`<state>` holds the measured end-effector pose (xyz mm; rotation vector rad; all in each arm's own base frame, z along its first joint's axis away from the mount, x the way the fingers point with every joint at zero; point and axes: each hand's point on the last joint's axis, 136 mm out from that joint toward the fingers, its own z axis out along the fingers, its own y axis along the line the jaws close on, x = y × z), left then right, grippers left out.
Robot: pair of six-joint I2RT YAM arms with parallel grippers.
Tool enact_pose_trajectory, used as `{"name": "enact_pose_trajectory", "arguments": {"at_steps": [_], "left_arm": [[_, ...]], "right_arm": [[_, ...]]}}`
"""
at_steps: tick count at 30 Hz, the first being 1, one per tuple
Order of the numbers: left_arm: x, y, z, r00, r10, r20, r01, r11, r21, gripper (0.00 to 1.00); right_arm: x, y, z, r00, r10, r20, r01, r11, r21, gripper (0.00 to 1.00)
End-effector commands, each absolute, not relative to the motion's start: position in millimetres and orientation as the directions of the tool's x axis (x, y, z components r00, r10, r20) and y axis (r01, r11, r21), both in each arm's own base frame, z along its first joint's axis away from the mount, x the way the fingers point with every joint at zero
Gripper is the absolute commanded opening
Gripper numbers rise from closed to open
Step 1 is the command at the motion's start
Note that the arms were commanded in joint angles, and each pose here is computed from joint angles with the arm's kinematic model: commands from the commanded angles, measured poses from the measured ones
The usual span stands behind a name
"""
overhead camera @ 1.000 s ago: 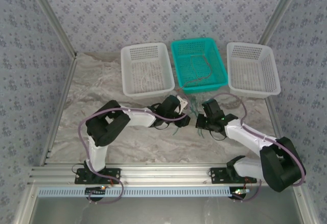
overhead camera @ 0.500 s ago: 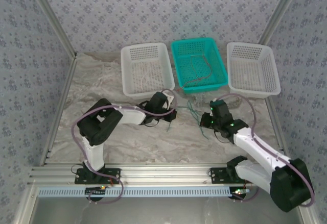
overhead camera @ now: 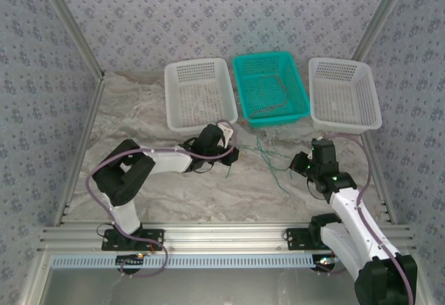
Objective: Untangle the cables
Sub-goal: Untie the cable from multiple cables.
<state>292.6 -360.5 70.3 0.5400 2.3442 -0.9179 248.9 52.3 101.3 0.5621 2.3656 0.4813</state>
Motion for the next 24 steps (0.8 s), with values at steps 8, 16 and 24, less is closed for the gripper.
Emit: {"name": "enact_pose_trajectory", "arguments": {"at_steps": [8, 16, 24], "left_arm": [[292.1, -330.0, 89.4, -0.743, 0.167, -0.648, 0.533, 0.733, -0.422, 0.0], [290.5, -335.1, 99.7, -0.722, 0.178, -0.669, 0.552, 0.731, -0.402, 0.0], [290.3, -333.3, 110.3, -0.708, 0.174, -0.684, 0.558, 0.732, -0.392, 0.0]], "right_arm": [[253.7, 72.6, 83.7, -0.765, 0.471, -0.439, 0.226, 0.835, 0.502, 0.13], [259.8, 108.8, 85.3, -0.817, 0.26, -0.515, 0.042, 0.917, 0.397, 0.58], [275.8, 116.0, 49.1, -0.856, 0.159, -0.491, 0.052, 0.973, 0.226, 0.6]]}}
